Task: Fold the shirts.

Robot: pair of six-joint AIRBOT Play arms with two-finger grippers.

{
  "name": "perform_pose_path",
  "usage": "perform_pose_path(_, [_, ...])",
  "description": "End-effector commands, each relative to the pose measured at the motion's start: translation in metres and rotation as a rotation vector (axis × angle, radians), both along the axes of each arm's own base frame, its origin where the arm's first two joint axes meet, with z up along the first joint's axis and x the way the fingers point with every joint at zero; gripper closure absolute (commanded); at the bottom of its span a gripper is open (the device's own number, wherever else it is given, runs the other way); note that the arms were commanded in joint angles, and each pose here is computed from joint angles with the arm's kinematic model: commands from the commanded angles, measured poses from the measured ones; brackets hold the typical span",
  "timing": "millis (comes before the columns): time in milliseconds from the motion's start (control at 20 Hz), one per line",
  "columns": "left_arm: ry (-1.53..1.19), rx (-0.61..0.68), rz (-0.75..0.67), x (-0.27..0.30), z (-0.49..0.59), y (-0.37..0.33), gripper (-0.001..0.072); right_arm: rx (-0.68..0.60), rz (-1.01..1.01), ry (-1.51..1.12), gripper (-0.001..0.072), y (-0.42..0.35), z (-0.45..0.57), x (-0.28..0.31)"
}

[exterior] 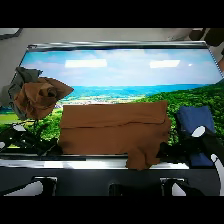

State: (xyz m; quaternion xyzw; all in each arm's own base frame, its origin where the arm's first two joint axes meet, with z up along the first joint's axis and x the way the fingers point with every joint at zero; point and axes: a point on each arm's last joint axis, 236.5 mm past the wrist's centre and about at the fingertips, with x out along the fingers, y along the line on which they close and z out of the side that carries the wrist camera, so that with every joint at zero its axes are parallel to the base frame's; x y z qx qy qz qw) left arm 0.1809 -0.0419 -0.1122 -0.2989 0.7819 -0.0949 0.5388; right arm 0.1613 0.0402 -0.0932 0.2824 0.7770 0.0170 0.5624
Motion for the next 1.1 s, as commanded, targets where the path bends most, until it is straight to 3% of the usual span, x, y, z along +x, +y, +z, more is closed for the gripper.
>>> perform_pose_path(0, [-0.042, 0.036, 0.018, 0.010, -0.007, 0.006, 0.0679, 0.031, -0.064, -0.029, 0.0327, 0.012, -0.012, 0.003])
perform_pose_path(50, [-0.042, 0.036, 0.018, 0.010, -0.007, 0.006, 0.0679, 0.025, -0.065, -0.034, 0.0555, 0.011, -0.013, 0.004])
perform_pose_path(100, [-0.040, 0.032, 0.015, 0.010, -0.006, 0.005, 0.0679, 0.024, -0.071, -0.037, 0.0675, 0.011, -0.013, 0.006])
perform_pose_path(300, [-0.187, 0.032, -0.023, 0.039, 0.026, 0.010, 0.0683, 0.014, -0.037, -0.124, 0.0678, 0.002, 0.009, 0.036])
perform_pose_path(650, [-0.542, 0.160, 0.081, 0.174, 0.111, 0.031, 0.0685, -0.106, -0.165, -0.509, 0.0681, -0.049, 0.104, 0.199])
perform_pose_path(850, [-0.565, 0.157, 0.072, 0.240, 0.109, 0.026, 0.0684, -0.050, -0.266, -0.591, 0.0680, -0.056, 0.103, 0.276])
perform_pose_path(1050, [-0.502, 0.133, 0.057, 0.274, 0.078, 0.016, 0.0682, -0.042, -0.262, -0.584, 0.0678, -0.041, 0.069, 0.314])
